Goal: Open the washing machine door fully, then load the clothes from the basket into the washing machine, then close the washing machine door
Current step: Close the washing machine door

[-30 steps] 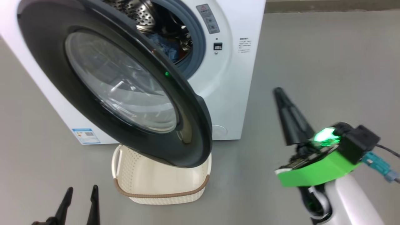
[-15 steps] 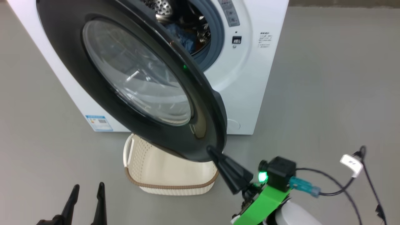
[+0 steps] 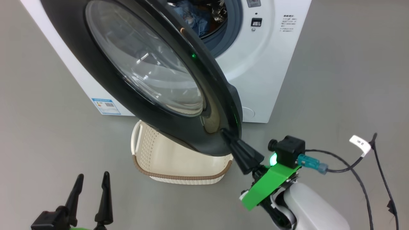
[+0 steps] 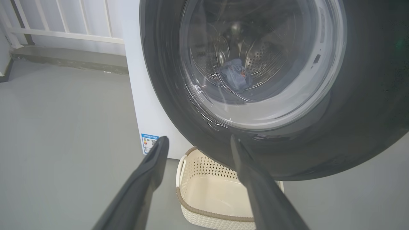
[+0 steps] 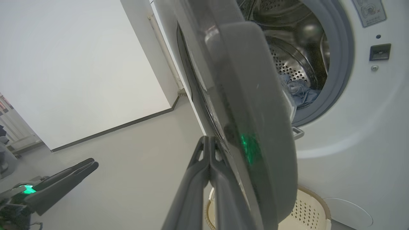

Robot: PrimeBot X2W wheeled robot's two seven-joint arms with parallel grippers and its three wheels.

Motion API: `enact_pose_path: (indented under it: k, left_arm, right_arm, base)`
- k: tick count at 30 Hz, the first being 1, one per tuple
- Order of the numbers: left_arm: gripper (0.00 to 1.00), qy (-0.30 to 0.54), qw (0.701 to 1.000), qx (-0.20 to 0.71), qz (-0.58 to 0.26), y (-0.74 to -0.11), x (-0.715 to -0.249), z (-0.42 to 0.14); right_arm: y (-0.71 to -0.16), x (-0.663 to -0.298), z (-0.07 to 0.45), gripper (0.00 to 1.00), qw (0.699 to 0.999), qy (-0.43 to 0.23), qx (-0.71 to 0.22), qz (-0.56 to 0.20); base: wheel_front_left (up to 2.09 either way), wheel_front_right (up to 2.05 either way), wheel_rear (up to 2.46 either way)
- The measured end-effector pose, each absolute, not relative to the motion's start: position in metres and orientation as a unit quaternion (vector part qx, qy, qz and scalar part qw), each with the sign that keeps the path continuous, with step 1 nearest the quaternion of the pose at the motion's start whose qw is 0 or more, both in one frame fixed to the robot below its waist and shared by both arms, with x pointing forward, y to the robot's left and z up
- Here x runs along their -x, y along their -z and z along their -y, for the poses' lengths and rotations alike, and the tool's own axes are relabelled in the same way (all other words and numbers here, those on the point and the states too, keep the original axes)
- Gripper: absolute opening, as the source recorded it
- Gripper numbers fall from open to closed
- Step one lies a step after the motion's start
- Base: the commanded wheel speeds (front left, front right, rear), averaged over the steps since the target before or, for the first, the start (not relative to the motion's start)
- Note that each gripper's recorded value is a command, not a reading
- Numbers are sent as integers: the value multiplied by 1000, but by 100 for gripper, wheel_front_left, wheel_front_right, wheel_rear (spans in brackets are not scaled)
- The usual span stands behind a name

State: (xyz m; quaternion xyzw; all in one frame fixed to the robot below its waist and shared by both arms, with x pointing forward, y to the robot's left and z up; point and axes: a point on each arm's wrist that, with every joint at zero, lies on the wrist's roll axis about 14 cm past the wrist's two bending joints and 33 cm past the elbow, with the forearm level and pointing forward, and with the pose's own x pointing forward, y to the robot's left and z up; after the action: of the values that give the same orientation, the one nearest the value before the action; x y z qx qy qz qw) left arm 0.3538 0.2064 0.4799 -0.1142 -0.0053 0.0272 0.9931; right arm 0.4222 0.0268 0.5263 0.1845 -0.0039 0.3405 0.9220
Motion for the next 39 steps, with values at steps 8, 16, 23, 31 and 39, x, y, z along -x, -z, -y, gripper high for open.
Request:
enact_pose_path:
  k: [8, 16, 23, 31, 39]
  left_arm:
    - [100, -31, 993, 113, 6, -479, -360, -209]
    - [100, -22, 993, 113, 12, -482, -378, -204]
    - [100, -14, 994, 111, 16, -484, -391, -199]
    - [100, -7, 993, 112, 20, -485, -403, -196]
    - [100, -9, 994, 109, 18, -482, -414, -199]
  right_arm:
    - [-530, -444, -17, 0, 928, -315, -198, 13]
    - [-539, -487, 8, 0, 940, -276, -196, 37]
    - [-547, -523, 26, 0, 947, -248, -196, 57]
    - [-556, -563, 40, 0, 952, -223, -195, 79]
    - [-556, -598, 39, 0, 951, -212, -210, 86]
  base:
    - [0, 0, 0]
    - [0, 0, 0]
    - [0, 0, 0]
    - [0, 0, 0]
    - [0, 0, 0]
